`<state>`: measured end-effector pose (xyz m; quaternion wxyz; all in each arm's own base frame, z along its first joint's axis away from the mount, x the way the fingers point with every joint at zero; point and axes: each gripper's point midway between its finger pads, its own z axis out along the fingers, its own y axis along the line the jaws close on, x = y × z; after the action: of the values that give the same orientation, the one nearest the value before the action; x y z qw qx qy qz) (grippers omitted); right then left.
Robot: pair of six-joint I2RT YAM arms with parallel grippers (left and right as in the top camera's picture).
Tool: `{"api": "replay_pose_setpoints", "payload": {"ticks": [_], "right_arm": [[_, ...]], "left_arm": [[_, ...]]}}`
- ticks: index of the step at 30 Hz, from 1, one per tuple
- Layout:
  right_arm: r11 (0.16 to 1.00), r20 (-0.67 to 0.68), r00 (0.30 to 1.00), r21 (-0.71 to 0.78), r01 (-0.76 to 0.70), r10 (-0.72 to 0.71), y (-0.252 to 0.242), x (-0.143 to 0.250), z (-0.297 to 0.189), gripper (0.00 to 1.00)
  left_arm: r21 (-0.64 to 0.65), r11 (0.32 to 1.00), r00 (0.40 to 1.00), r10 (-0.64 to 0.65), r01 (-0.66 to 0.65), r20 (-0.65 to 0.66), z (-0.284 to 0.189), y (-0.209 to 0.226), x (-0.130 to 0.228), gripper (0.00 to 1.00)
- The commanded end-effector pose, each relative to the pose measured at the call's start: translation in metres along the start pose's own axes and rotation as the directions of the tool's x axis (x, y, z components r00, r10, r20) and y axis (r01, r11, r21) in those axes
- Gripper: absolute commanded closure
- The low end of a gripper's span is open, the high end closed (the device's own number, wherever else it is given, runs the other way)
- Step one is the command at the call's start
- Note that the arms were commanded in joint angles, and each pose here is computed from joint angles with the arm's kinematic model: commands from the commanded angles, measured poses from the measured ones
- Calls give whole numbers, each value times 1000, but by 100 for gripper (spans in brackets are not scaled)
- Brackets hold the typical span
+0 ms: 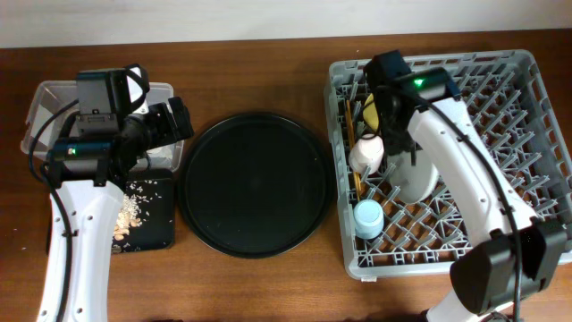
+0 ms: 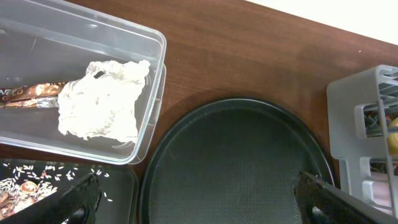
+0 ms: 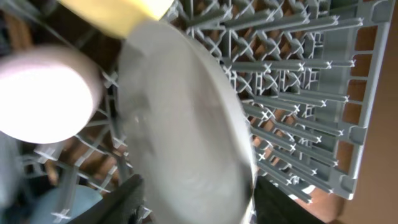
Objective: Sort waste into correct bins and load items into the dishwasher rack
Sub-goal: 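Stand the white plate upright in the rack slots and release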
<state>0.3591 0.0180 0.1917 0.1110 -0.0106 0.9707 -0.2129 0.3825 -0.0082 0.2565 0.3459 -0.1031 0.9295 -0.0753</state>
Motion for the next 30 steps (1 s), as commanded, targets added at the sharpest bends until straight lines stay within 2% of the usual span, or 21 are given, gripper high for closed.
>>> {"api": "replay_pose_setpoints", "payload": {"ticks": [1,4,7,8,9,27,30], "right_arm": [[996,127,990,-70,-59,67,-8,-28,-39,32],[969,167,984,-248,-18,61,14,-39,-63,28],[854,216,976,-503,129,-20,57,-40,-94,27],[814,216,976,-561,147,-28,67,-37,-101,21],[785,208,978,-600,153,-32,74,-34,-105,2],[778,202,979,-610,151,-31,74,-34,-104,2],[801,262,965,-570,184,-36,61,-34,-113,2]], "left_arm": [[2,1000,1000,-3,3,15,-3,0,-5,1],[2,1000,1000,-3,2,14,-3,-1,-5,1],[2,1000,1000,-3,3,14,-3,-1,-5,1],[3,1000,1000,-2,2,14,-3,-1,-5,1],[3,1000,1000,-2,2,14,-3,-1,-5,1],[2,1000,1000,-3,3,14,-3,0,-5,1],[2,1000,1000,-3,3,14,-3,0,-5,1]]}}
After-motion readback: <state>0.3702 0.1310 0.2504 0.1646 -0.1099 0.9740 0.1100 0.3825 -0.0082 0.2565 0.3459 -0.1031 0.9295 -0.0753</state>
